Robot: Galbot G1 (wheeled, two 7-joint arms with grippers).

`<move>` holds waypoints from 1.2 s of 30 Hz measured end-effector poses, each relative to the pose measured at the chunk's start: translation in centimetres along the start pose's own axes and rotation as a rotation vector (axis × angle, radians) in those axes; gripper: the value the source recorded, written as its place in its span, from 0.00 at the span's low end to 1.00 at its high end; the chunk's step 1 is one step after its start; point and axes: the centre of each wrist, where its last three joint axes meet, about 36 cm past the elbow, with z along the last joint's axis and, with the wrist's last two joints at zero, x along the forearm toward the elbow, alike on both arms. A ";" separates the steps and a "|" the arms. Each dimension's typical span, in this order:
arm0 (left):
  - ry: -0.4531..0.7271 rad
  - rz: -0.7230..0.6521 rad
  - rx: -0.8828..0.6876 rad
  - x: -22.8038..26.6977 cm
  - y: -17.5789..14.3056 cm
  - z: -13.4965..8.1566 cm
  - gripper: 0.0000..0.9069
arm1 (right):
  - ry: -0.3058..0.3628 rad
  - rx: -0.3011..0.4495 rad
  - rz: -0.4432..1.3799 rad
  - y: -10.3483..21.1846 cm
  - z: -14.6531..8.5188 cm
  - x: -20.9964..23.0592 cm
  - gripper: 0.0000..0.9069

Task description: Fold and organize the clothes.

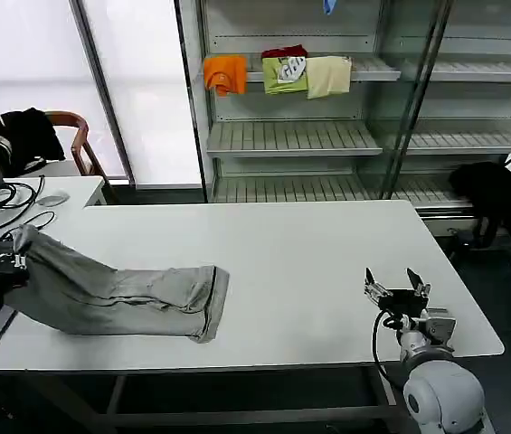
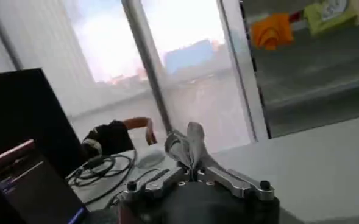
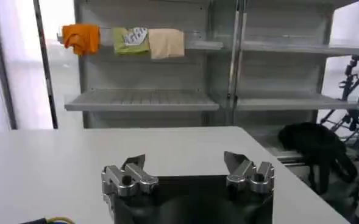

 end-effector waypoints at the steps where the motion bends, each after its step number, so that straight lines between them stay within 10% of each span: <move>1: -0.004 0.013 -0.004 0.2 -0.8 -0.1 0.01 | 0.001 -0.001 0.001 0.0 0.1 0.1 1.00; 33: -0.022 0.469 -0.035 1.7 -21.0 -1.8 0.02 | 0.070 -0.033 0.055 -0.2 3.4 1.8 1.00; 35: -0.015 0.481 -0.033 1.5 -21.5 -1.6 0.29 | 0.072 -0.033 0.055 -0.2 3.5 1.7 1.00; 36: -0.010 0.486 -0.031 1.4 -21.7 -1.5 0.60 | 0.073 -0.033 0.055 -0.2 3.5 1.7 1.00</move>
